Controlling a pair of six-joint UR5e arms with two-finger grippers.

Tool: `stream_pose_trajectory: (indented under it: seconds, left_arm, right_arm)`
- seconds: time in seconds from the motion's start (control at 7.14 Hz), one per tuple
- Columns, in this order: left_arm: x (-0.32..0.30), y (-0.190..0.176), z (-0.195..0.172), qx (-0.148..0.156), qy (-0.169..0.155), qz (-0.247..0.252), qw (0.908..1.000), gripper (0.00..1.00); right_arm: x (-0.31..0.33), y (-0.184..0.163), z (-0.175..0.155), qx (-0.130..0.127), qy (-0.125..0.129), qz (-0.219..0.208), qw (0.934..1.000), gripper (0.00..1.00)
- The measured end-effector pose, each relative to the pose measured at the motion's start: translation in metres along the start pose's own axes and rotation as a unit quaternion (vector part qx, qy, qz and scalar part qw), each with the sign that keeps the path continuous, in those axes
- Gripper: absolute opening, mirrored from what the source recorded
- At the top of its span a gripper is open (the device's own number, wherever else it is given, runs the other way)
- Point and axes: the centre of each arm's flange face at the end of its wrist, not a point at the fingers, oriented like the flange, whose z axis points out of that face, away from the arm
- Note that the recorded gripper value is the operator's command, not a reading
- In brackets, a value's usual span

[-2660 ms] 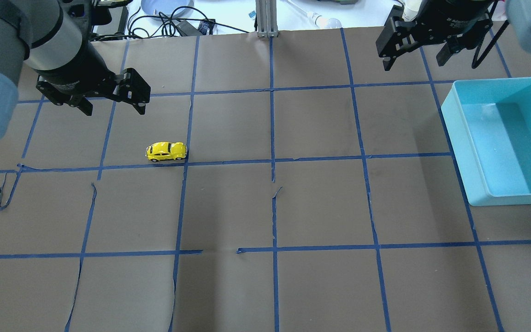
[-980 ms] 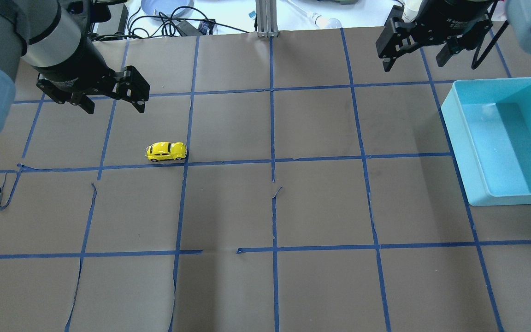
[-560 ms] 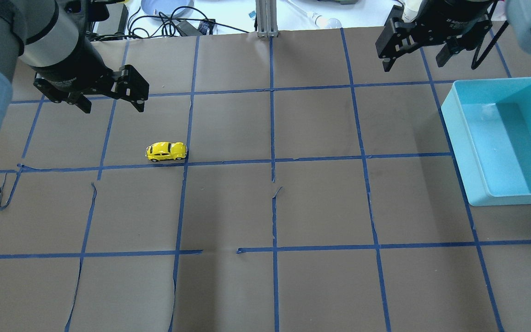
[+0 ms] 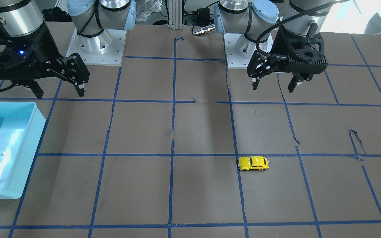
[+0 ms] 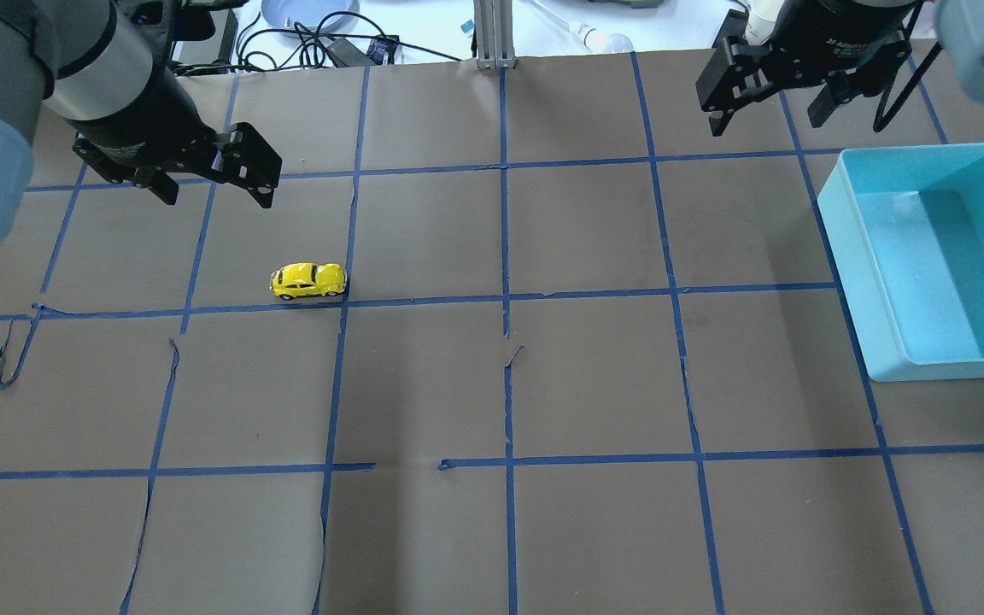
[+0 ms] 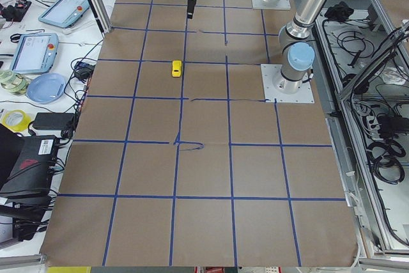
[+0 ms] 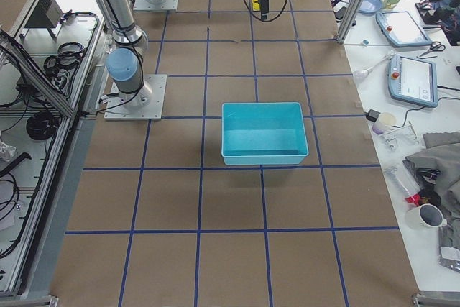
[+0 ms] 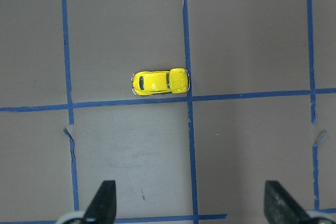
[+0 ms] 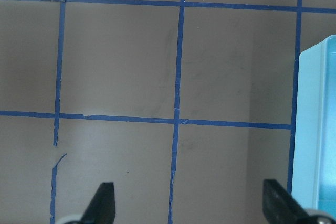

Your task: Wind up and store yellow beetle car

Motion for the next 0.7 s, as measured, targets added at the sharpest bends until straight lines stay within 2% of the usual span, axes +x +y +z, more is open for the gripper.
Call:
stream_pose_trajectory:
  seconds: [0.7]
  left_arm:
    - [0.0004,0.0023,-0.0077,0.006,-0.003,-0.005,1.0000,1.00]
  right_arm:
    - [-0.0001,0.0007,0.0006,0.000,0.000,0.000,1.0000,1.00]
